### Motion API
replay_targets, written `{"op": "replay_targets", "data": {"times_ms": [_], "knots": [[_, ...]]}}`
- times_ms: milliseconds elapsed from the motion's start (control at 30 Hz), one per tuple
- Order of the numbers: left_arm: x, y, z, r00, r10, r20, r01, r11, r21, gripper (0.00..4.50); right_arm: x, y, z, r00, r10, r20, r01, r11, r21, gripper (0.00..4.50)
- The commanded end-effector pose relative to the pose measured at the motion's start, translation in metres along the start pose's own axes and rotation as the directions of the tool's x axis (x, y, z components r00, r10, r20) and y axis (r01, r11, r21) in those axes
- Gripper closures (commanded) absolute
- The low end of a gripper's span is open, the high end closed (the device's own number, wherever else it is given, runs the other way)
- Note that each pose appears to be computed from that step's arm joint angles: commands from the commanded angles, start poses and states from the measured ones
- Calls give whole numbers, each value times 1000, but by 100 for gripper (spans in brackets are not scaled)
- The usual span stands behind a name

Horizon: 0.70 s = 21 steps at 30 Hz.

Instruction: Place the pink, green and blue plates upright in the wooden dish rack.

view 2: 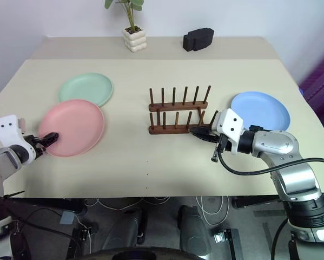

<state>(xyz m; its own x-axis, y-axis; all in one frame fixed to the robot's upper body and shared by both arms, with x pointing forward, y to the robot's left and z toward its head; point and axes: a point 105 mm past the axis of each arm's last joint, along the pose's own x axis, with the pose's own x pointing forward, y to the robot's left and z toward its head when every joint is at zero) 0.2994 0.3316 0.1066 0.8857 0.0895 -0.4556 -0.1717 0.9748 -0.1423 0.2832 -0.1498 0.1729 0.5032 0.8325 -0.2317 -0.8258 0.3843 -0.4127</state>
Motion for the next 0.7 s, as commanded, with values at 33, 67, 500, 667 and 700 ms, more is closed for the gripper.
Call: {"op": "replay_targets", "data": {"times_ms": [33, 67, 500, 667, 700], "knots": [[-2, 2, 4, 1000, -1, 27, 1, 1000, -3, 289, 1, 2, 12, 1000, -4, 30, 5, 999, -44, 450], [-3, 3, 4, 1000, 0, 28, 0, 1000, -4, 341, 1, 2, 11, 1000, -5, 29, 6, 999, -44, 450], [-23, -19, 60, 924, -129, 360, 118, 992, 52, 447, 0, -1, 17, 1000, 1, 5, 0, 996, -92, 450], [-38, -50, 124, 830, -181, 527, 117, 981, 153, 447, 9, -17, 53, 996, -14, 84, 27, 988, -154, 450], [-40, -56, 134, 816, -181, 549, 102, 980, 171, 449, 12, -21, 60, 994, -27, 103, 43, 986, -161, 426]]}}
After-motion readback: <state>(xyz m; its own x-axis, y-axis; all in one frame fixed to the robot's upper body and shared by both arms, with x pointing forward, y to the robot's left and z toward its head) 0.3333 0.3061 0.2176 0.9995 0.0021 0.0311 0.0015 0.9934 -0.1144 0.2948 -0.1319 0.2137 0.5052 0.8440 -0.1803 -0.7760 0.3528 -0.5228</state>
